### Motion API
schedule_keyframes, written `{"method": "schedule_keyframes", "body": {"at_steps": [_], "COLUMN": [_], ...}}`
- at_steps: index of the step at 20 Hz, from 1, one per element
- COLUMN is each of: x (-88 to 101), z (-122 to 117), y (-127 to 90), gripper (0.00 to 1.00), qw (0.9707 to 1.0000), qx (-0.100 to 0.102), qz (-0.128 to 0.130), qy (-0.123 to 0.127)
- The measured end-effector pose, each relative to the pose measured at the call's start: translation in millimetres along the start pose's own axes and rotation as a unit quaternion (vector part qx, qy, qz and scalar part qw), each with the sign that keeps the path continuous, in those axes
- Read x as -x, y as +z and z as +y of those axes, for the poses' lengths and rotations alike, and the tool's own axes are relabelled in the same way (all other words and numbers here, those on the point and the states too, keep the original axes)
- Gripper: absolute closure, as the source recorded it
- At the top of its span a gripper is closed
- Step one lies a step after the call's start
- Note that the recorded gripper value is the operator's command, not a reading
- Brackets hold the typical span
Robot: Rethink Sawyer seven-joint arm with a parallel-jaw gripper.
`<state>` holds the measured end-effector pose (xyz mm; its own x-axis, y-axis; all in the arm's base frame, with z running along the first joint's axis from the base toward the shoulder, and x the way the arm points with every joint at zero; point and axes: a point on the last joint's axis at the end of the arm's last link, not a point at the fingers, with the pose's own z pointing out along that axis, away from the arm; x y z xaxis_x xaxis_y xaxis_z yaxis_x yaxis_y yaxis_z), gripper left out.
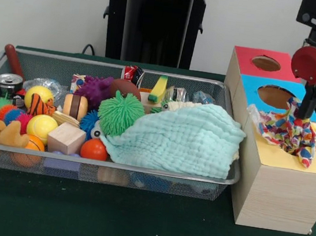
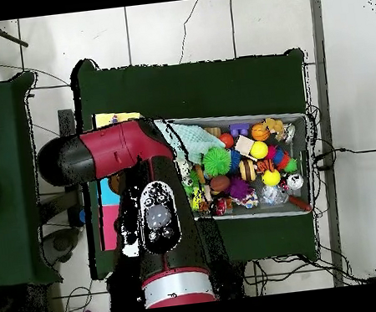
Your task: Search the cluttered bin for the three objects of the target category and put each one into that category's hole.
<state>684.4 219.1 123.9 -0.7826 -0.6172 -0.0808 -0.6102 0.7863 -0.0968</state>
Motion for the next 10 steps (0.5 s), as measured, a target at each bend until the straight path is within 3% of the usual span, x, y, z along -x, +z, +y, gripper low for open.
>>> {"method": "schedule_keyframes", "body": {"at_steps": [10], "x": [-1.9], "z": [1.7], "y": [5.6], "gripper": [1.0], "qw": [1.0], "qx": [0.003], "qz": [0.004], "qy": [0.0]}}
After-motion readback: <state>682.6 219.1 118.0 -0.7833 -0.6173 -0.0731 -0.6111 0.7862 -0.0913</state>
